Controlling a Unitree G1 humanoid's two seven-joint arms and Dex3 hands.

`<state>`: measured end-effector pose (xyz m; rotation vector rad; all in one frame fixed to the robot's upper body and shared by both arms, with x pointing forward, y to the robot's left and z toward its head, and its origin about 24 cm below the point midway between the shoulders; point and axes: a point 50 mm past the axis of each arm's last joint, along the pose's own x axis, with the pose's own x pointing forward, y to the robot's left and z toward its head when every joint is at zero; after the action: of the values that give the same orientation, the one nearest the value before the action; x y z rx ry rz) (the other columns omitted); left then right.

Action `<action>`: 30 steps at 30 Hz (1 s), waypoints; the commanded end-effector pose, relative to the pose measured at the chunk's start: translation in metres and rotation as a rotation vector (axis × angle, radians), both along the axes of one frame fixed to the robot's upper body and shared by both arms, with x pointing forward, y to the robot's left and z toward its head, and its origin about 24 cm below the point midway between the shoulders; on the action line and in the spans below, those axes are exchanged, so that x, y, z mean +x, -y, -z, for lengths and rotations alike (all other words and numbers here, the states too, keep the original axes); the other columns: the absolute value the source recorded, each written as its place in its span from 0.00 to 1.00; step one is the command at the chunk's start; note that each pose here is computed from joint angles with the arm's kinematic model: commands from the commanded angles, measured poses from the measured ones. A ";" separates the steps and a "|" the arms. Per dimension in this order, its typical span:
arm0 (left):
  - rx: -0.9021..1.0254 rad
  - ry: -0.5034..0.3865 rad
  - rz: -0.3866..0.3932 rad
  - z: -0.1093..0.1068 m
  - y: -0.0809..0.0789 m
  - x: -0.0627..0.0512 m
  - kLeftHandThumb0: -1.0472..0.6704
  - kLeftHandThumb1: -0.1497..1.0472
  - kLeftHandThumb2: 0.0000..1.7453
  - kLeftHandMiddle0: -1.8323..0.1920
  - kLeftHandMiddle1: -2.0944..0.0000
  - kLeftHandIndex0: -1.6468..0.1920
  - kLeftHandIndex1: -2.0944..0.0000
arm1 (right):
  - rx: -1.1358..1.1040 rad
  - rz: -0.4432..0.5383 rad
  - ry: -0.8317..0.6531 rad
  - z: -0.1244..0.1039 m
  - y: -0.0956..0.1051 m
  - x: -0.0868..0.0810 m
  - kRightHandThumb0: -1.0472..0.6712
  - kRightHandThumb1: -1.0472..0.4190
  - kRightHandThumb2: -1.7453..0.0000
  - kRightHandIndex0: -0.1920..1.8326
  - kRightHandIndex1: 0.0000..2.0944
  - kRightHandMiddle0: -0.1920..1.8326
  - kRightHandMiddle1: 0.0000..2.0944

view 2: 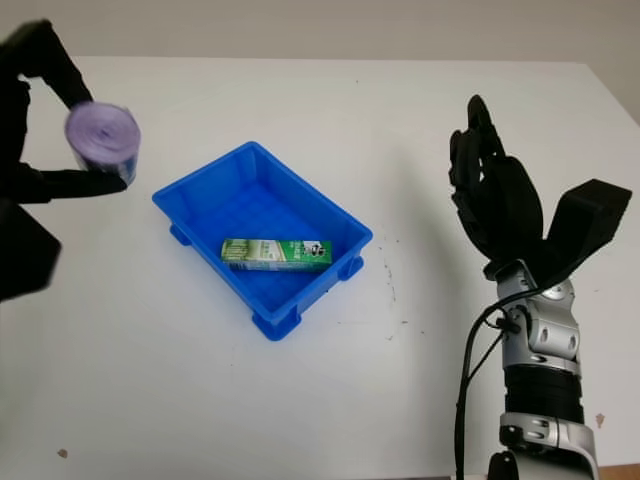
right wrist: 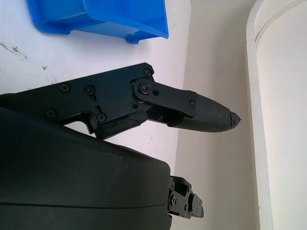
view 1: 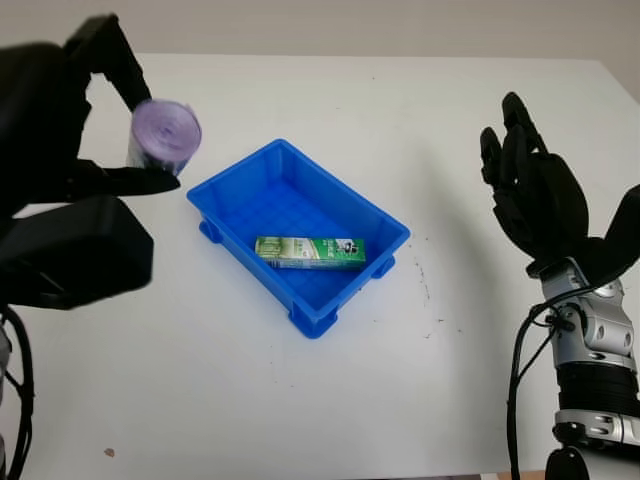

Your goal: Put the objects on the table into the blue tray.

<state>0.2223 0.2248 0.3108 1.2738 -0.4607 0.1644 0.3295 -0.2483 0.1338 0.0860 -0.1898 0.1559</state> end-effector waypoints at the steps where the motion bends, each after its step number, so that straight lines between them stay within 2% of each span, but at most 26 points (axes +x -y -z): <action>1: -0.024 0.048 0.039 -0.018 0.002 -0.009 0.36 1.00 0.07 0.48 0.02 0.53 0.07 | -0.004 0.005 0.010 -0.004 0.000 -0.001 0.18 0.00 0.64 0.00 0.00 0.00 0.00; 3: -0.042 0.053 0.080 -0.023 0.004 -0.006 0.37 1.00 0.05 0.49 0.02 0.52 0.06 | 0.002 -0.002 0.010 -0.003 -0.001 -0.001 0.18 0.00 0.63 0.00 0.00 0.00 0.00; 5: -0.051 0.052 0.116 -0.027 0.007 -0.001 0.39 1.00 0.04 0.49 0.04 0.52 0.14 | 0.012 -0.007 0.009 -0.003 -0.002 0.000 0.18 0.00 0.63 0.00 0.00 0.00 0.00; 6: -0.053 0.047 0.131 -0.028 0.010 0.003 0.40 1.00 0.03 0.50 0.04 0.52 0.32 | 0.016 -0.007 0.009 -0.002 -0.002 0.000 0.19 0.00 0.63 0.00 0.00 0.00 0.00; 8: -0.047 0.037 0.166 -0.028 0.017 0.016 0.41 1.00 0.03 0.50 0.04 0.48 0.49 | 0.021 -0.007 0.010 -0.001 -0.003 0.000 0.19 0.00 0.62 0.00 0.00 0.00 0.00; 9: -0.051 0.026 0.193 -0.027 0.022 0.025 0.41 1.00 0.03 0.50 0.04 0.46 0.55 | 0.020 -0.008 0.011 -0.001 -0.003 0.000 0.19 0.00 0.62 0.00 0.00 0.00 0.00; 11: -0.053 0.003 0.215 -0.025 0.028 0.037 0.43 0.99 0.03 0.50 0.06 0.44 0.58 | 0.018 -0.008 0.013 -0.001 -0.004 -0.001 0.19 0.00 0.62 0.00 0.00 0.00 0.00; 12: -0.048 -0.009 0.223 -0.023 0.032 0.044 0.42 0.99 0.03 0.47 0.14 0.45 0.61 | 0.020 -0.009 0.013 0.000 -0.005 -0.001 0.19 0.00 0.62 0.00 0.00 0.00 0.00; 13: -0.036 -0.018 0.239 -0.021 0.036 0.051 0.43 0.98 0.03 0.43 0.15 0.42 0.44 | 0.026 -0.008 0.012 0.000 -0.005 -0.002 0.19 0.00 0.62 0.00 0.00 0.00 0.00; 14: -0.019 -0.031 0.250 -0.016 0.041 0.059 0.44 0.98 0.03 0.41 0.14 0.41 0.31 | 0.032 -0.006 0.011 0.000 -0.005 -0.002 0.19 0.00 0.62 0.00 0.00 0.00 0.00; 16: 0.019 -0.080 0.275 0.001 0.050 0.078 0.43 0.98 0.04 0.41 0.07 0.41 0.14 | 0.029 0.000 0.009 0.001 -0.004 -0.005 0.19 0.00 0.62 0.00 0.00 0.00 0.00; 17: 0.035 -0.108 0.282 0.013 0.054 0.086 0.41 0.99 0.05 0.40 0.08 0.43 0.13 | 0.028 0.005 0.009 0.001 -0.003 -0.006 0.19 0.00 0.62 0.00 0.00 0.00 0.00; 18: 0.040 -0.143 0.287 0.024 0.057 0.092 0.40 1.00 0.06 0.43 0.06 0.46 0.12 | 0.027 0.008 0.008 0.002 -0.002 -0.008 0.19 0.00 0.62 0.00 0.00 0.00 0.00; 20: 0.044 -0.197 0.283 0.037 0.058 0.099 0.38 1.00 0.08 0.53 0.01 0.59 0.10 | 0.028 0.011 0.008 0.002 -0.001 -0.009 0.19 0.00 0.62 0.00 0.00 0.00 0.00; 21: 0.065 -0.256 0.274 0.047 0.060 0.102 0.37 1.00 0.08 0.58 0.01 0.66 0.12 | 0.027 0.016 0.008 0.002 -0.001 -0.010 0.19 0.00 0.62 0.00 0.00 0.00 0.00; 22: 0.091 -0.317 0.279 0.056 0.061 0.104 0.34 1.00 0.09 0.67 0.20 0.79 0.26 | 0.027 0.018 0.008 0.002 0.000 -0.012 0.19 0.00 0.62 0.00 0.00 0.00 0.00; 23: 0.109 -0.357 0.283 0.062 0.062 0.105 0.33 1.00 0.09 0.75 0.53 0.85 0.49 | 0.027 0.020 0.008 0.002 0.000 -0.012 0.19 0.00 0.62 0.00 0.00 0.00 0.00; 24: 0.127 -0.387 0.303 0.067 0.063 0.105 0.33 1.00 0.09 0.75 0.69 0.85 0.62 | 0.027 0.020 0.008 0.002 0.000 -0.013 0.19 0.00 0.62 0.00 0.00 0.00 0.00; 25: 0.149 -0.406 0.320 0.071 0.063 0.106 0.35 1.00 0.07 0.77 0.81 0.87 0.71 | 0.028 0.020 0.007 0.002 0.000 -0.014 0.19 0.00 0.62 0.00 0.00 0.00 0.00; 26: 0.162 -0.425 0.328 0.074 0.062 0.106 0.37 0.98 0.05 0.83 0.91 0.91 0.80 | 0.028 0.020 0.007 0.003 0.000 -0.015 0.19 0.00 0.62 0.00 0.00 0.00 0.00; 27: 0.174 -0.446 0.330 0.076 0.062 0.106 0.39 0.97 0.04 0.87 0.95 0.93 0.85 | 0.027 0.022 0.007 0.003 0.001 -0.015 0.19 0.00 0.62 0.00 0.00 0.00 0.00; 30: 0.195 -0.491 0.304 0.076 0.060 0.103 0.39 0.97 0.03 0.98 0.99 0.95 0.93 | 0.028 0.025 0.004 0.004 0.002 -0.016 0.19 0.00 0.62 0.00 0.00 0.00 0.00</action>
<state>0.3280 0.1646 0.2319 1.3426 -0.2448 -0.4503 0.3165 -0.2468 0.1269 0.1177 -0.1856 0.1349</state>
